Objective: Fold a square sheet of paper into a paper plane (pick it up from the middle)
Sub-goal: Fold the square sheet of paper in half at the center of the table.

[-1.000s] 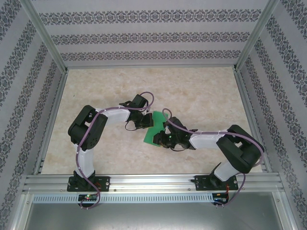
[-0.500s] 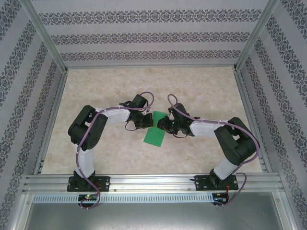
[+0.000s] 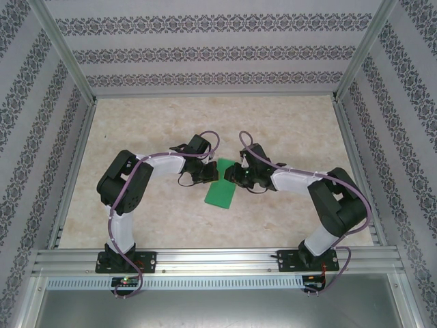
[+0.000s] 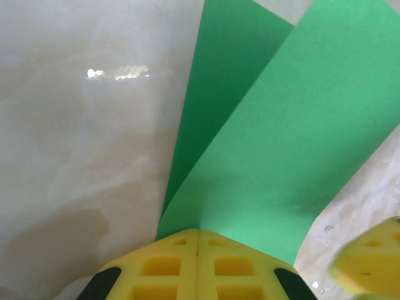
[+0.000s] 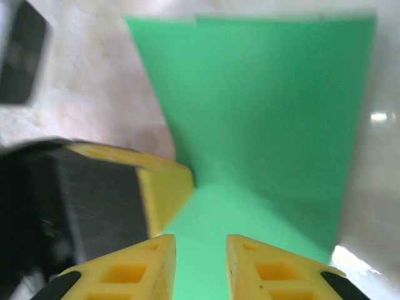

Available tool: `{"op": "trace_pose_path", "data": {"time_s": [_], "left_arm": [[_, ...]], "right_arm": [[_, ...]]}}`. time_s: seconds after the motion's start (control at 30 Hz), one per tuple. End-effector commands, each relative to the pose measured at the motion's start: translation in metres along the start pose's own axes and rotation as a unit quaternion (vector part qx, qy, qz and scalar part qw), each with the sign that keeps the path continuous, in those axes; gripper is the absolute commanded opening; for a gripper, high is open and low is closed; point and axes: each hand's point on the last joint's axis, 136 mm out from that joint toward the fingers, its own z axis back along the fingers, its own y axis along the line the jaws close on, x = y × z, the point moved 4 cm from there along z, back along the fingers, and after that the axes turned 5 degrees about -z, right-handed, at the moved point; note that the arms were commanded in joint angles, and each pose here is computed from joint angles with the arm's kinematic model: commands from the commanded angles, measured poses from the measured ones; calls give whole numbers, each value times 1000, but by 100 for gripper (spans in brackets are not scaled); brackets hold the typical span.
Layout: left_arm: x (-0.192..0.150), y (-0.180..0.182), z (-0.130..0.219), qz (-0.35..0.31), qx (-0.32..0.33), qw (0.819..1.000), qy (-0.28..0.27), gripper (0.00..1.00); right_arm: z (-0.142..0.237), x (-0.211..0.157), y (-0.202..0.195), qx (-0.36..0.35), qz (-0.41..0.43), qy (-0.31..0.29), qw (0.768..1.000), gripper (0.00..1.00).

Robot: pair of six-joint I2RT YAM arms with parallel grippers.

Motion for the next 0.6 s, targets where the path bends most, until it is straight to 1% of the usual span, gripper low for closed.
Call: {"op": "trace_pose_path", "data": {"time_s": [0.0, 0.13, 0.27, 0.37, 0.47, 0.57], "left_arm": [[-21, 20, -14, 10, 44, 998, 42, 6], [-19, 19, -13, 8, 43, 998, 41, 6], [-20, 20, -13, 8, 44, 998, 41, 6], [-20, 20, -13, 7, 44, 998, 41, 6], [-21, 20, -13, 5, 46, 998, 42, 6], [-21, 21, -13, 4, 47, 998, 43, 6]], "right_arm": [[2, 13, 1, 5, 7, -5, 1000, 28], [-9, 12, -8, -1, -1, 5, 1000, 28], [-19, 6, -33, -56, -21, 24, 998, 28], [-20, 2, -42, -87, -24, 32, 995, 27], [-12, 6, -33, -76, -20, 21, 997, 28], [-1, 18, -8, -40, -8, 7, 999, 29]]}}
